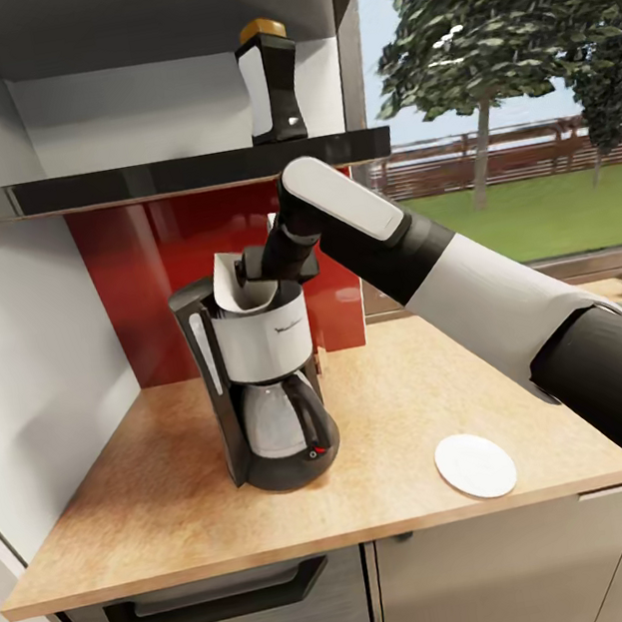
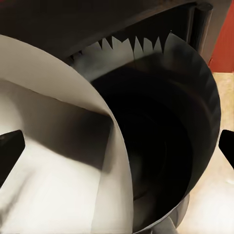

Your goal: Set up a coffee station on the kitchen countertop: keep the coffee maker on the countertop, move the bottle of coffee from the kitchen shelf to the counter next to the coffee maker, place a paper coffee filter on top of the coffee maker, put the saucer next to the coffee maker with the coffee cup on the saucer, and place the electric kettle next to the coffee maker.

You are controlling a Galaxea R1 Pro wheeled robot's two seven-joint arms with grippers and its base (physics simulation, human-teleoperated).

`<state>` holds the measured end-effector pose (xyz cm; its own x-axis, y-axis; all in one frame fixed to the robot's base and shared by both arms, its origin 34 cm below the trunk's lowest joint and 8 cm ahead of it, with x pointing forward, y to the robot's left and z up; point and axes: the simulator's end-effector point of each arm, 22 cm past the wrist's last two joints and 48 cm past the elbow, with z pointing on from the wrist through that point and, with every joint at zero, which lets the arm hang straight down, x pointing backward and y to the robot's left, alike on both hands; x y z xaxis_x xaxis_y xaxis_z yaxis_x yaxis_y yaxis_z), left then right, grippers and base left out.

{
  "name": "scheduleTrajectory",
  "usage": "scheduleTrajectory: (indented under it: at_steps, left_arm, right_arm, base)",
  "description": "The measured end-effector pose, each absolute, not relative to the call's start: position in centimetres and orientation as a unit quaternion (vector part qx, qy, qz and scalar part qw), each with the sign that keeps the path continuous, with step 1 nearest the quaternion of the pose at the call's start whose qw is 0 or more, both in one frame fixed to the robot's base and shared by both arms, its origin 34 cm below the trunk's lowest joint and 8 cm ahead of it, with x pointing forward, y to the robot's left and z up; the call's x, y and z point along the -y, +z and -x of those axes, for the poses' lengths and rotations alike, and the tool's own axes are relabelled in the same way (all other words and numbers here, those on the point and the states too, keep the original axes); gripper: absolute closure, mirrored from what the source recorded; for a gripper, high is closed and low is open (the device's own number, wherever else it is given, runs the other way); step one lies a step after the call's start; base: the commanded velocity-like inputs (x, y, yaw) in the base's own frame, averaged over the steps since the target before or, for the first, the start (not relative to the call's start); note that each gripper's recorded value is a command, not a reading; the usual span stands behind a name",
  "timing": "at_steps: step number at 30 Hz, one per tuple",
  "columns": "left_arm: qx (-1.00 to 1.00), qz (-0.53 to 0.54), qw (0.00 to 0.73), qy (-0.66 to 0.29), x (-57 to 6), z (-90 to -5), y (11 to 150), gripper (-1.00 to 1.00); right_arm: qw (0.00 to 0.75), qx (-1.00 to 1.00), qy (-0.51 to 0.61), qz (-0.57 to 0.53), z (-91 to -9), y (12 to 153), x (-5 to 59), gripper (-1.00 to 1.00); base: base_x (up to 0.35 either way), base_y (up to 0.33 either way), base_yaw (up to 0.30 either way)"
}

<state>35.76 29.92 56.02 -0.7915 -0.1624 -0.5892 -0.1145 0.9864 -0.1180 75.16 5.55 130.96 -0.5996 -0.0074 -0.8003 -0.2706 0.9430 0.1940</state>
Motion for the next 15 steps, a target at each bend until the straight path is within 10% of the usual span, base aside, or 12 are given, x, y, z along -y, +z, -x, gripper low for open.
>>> scheduleTrajectory:
  at_steps: [15]
  left_arm:
    - [-0.946,0.073,0.314,-0.038,-29.9,-35.7,56.6,-1.00]
  right_arm:
    - [0.449,-0.876,0.153,0.089,-74.5,132.2,-6.1,-1.00]
  base:
    - [0.000,0.000,0.000]
